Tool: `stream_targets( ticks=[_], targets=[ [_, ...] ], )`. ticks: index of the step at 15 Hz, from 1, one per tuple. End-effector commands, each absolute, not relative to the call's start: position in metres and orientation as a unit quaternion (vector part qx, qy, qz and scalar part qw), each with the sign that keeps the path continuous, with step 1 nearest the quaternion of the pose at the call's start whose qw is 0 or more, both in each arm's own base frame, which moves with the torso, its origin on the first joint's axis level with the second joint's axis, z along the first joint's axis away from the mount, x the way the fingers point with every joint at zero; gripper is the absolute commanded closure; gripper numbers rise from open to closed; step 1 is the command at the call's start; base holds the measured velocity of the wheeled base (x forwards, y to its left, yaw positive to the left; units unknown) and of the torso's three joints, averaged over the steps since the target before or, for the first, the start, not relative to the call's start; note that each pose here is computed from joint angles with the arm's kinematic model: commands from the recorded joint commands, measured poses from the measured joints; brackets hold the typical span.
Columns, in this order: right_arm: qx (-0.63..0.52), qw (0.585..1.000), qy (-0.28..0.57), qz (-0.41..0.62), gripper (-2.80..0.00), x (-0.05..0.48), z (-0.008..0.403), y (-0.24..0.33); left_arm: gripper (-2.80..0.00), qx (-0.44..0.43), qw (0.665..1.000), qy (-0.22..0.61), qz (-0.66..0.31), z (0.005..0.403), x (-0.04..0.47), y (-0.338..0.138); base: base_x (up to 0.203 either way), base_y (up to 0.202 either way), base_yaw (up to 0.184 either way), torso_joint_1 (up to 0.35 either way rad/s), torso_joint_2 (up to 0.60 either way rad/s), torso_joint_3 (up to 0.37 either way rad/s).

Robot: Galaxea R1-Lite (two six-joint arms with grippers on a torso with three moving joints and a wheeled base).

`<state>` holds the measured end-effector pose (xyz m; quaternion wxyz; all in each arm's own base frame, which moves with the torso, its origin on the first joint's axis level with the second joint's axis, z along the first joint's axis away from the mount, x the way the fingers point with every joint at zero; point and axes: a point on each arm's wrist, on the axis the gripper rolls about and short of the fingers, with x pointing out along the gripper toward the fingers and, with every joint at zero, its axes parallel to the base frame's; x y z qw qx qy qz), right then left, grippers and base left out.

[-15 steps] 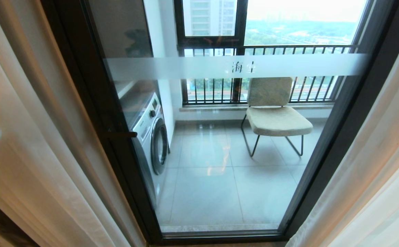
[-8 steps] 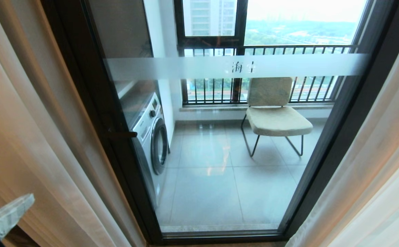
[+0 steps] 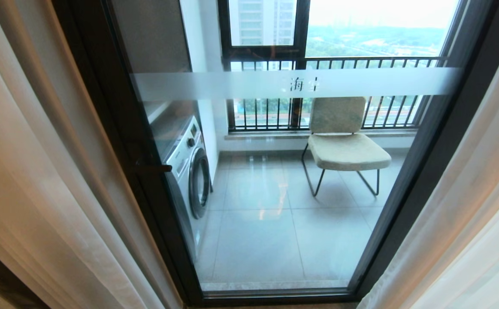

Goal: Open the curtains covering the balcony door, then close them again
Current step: Pull the inner curtains open on both sides

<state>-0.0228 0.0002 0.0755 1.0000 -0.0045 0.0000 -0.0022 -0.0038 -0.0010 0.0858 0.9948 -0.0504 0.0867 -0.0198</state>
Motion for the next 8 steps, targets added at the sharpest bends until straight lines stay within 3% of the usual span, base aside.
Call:
stream_targets(
  ticks=[1, 8],
  targets=[
    [-0.005, 1.000, 0.001, -0.002, 0.00, -0.0227, 0.0755, 0.0002, 0.00, -0.051, 0.997, 0.059, -0.015, 0.0843, -0.0087, -0.0012, 0.000, 0.000, 0.000, 0.000, 0.00, 0.000],
    [-0.005, 1.000, 0.001, -0.002, 0.00, -0.0227, 0.0755, 0.0002, 0.00, -0.080, 0.995, 0.058, 0.011, 0.0834, -0.0091, -0.0001, 0.000, 0.000, 0.000, 0.000, 0.00, 0.000]
  ],
)
